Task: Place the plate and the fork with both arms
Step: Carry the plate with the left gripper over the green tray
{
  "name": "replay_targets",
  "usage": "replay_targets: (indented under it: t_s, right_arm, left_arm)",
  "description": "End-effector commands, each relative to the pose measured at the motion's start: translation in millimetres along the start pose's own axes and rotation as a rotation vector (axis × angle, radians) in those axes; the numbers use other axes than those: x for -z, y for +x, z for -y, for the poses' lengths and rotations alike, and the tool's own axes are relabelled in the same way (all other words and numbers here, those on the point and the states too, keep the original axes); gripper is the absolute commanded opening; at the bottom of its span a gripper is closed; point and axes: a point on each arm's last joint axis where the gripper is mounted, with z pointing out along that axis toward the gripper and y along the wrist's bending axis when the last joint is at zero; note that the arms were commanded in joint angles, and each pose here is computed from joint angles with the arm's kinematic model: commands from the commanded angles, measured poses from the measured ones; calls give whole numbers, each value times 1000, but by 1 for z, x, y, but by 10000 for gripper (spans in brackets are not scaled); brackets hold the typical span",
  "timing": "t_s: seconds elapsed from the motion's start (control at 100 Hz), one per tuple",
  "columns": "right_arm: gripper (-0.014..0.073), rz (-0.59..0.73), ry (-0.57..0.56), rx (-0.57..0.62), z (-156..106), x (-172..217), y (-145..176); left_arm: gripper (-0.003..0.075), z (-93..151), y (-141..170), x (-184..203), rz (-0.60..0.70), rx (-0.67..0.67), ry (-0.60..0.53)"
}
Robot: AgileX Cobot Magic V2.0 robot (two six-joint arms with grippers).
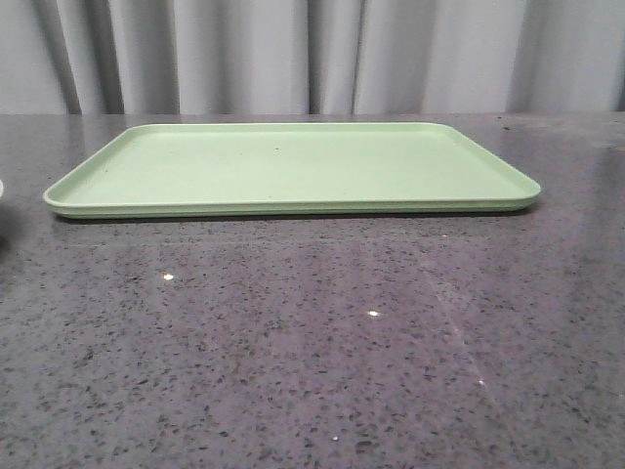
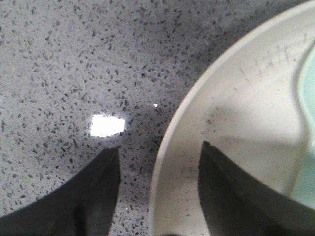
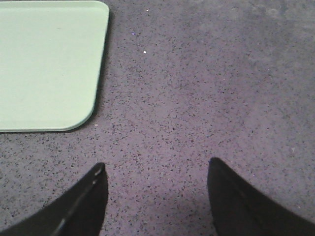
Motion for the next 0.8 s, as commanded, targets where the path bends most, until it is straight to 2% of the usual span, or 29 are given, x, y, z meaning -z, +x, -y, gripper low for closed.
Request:
replay_targets:
  t_s: [0.0, 0.27, 0.46, 0.79]
  right_arm:
    - [455, 104, -3, 14, -1, 5, -17]
    - [455, 100, -2, 14, -1, 5, -17]
    - [455, 97, -2, 14, -1, 5, -16]
    - [455, 95, -2, 14, -1, 5, -16]
  left_arm:
    - [274, -1, -7, 13, 73, 4, 6]
    - [85, -1, -5, 13, 48, 0, 8]
    - [-10, -1, -5, 13, 44, -2, 8]
    - [-20, -2, -4, 18, 59, 0, 7]
